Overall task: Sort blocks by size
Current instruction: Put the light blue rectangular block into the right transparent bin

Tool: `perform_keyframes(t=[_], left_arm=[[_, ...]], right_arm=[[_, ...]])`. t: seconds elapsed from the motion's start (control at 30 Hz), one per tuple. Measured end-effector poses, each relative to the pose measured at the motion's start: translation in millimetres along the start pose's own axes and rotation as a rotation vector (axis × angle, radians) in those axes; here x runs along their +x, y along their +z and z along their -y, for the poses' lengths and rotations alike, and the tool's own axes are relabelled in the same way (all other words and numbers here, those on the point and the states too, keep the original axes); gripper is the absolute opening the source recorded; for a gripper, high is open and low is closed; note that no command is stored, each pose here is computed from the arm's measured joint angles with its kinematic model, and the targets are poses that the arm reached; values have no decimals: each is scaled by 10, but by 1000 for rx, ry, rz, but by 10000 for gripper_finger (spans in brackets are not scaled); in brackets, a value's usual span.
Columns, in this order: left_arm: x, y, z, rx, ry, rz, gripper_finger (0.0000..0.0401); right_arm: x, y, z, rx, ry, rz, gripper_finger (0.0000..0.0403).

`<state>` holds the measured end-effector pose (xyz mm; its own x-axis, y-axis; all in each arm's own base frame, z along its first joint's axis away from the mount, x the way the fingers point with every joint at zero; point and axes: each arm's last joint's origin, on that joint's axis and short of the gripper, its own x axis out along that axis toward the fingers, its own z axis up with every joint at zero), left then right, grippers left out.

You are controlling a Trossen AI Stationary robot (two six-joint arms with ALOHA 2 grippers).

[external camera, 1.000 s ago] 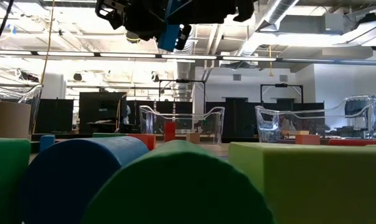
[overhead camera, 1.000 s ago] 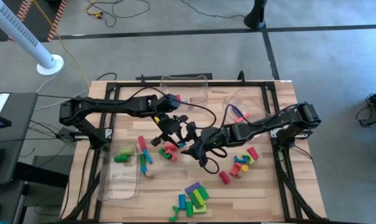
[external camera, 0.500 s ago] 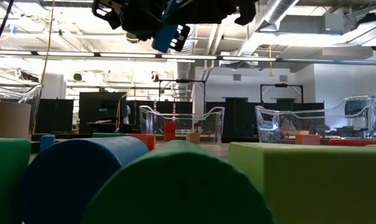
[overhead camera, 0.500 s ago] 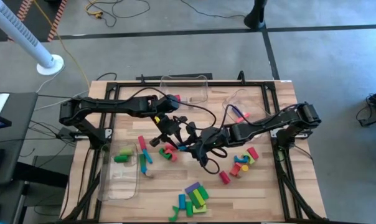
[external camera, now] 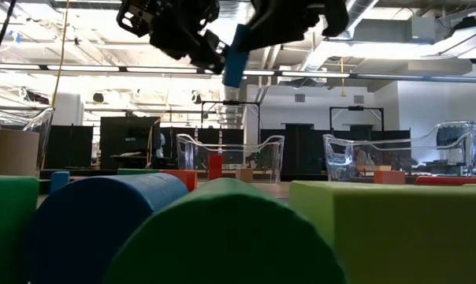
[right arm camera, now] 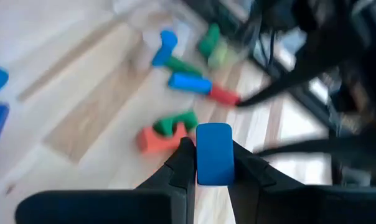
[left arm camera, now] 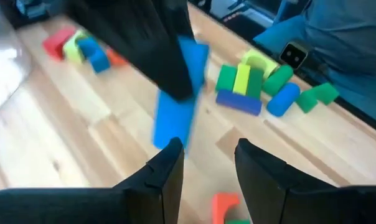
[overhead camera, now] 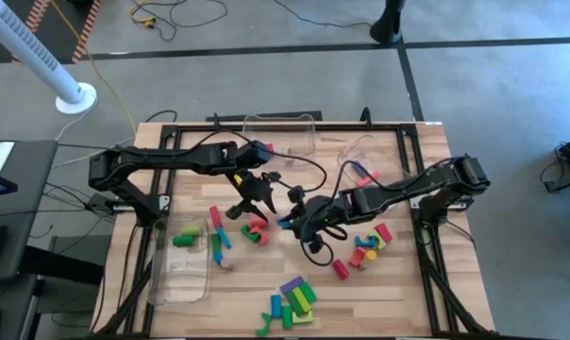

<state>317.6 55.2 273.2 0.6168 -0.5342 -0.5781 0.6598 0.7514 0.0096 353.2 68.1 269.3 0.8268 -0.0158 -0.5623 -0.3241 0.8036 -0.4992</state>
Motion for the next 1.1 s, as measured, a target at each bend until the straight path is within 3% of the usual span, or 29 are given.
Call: perform_keyframes(t=[0.4, 0.6, 0.77, 1.1], left_arm=[[-100, -141, 89, -121, -25, -144, 138], [-69, -174, 131, -123, 56, -291, 139], [-64, -179, 152, -137, 71, -327, 139], [-292, -109, 198, -148, 243, -381, 139]], right_arm=[[-501, -244, 59, 194, -90, -340, 88], [-723, -400, 145, 303, -152, -475, 88], [-871, -486, 221, 353, -199, -535, 88], [-1049, -719, 457, 455, -274, -648, 88]])
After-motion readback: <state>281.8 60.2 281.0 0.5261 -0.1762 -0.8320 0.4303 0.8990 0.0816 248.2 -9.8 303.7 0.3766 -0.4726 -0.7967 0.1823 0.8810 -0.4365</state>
